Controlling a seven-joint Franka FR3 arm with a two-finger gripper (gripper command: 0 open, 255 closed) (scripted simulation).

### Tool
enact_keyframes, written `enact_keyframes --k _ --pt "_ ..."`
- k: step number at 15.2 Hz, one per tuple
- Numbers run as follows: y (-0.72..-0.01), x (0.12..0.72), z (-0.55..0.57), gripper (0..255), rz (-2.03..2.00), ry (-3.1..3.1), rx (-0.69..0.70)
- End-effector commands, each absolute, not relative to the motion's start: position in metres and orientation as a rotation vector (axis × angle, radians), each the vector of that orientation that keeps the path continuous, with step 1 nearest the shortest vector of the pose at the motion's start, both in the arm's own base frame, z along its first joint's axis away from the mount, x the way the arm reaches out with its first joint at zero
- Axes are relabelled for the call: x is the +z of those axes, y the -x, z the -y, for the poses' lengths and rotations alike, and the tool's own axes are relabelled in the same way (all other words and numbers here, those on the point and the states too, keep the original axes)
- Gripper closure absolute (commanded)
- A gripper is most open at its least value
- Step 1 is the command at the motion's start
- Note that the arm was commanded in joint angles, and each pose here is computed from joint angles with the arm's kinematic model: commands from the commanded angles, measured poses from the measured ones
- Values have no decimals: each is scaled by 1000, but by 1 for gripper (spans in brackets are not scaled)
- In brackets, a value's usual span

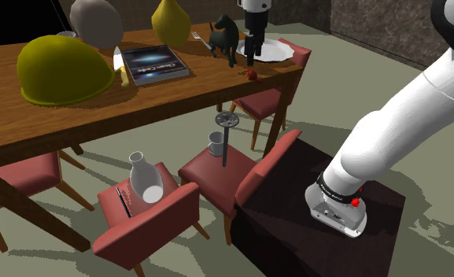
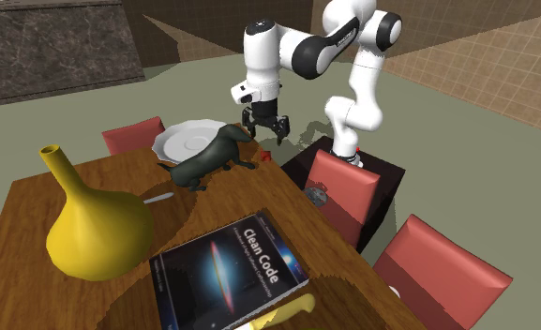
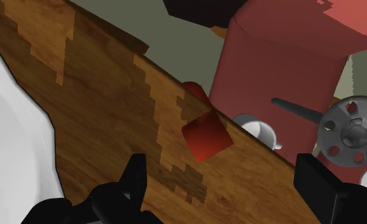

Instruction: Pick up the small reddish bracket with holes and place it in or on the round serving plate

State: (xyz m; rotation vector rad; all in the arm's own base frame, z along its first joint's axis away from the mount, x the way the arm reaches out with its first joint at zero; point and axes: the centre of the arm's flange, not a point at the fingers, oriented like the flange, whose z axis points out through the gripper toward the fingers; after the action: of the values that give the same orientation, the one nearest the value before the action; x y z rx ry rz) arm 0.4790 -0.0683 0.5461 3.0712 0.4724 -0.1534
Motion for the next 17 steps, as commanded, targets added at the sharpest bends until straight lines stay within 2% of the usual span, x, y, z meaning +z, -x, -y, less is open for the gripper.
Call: enact_keyframes --k 1,7,15,16,17 --pt "-486 541 72 0 -494 -3063 -152" --pt "-483 507 74 0 -494 -3063 -152" --pt "-483 507 74 0 -494 -3063 -152" --pt "-483 507 74 255 -494 -3063 -152" --pt "-483 507 74 255 -494 -3063 -152"
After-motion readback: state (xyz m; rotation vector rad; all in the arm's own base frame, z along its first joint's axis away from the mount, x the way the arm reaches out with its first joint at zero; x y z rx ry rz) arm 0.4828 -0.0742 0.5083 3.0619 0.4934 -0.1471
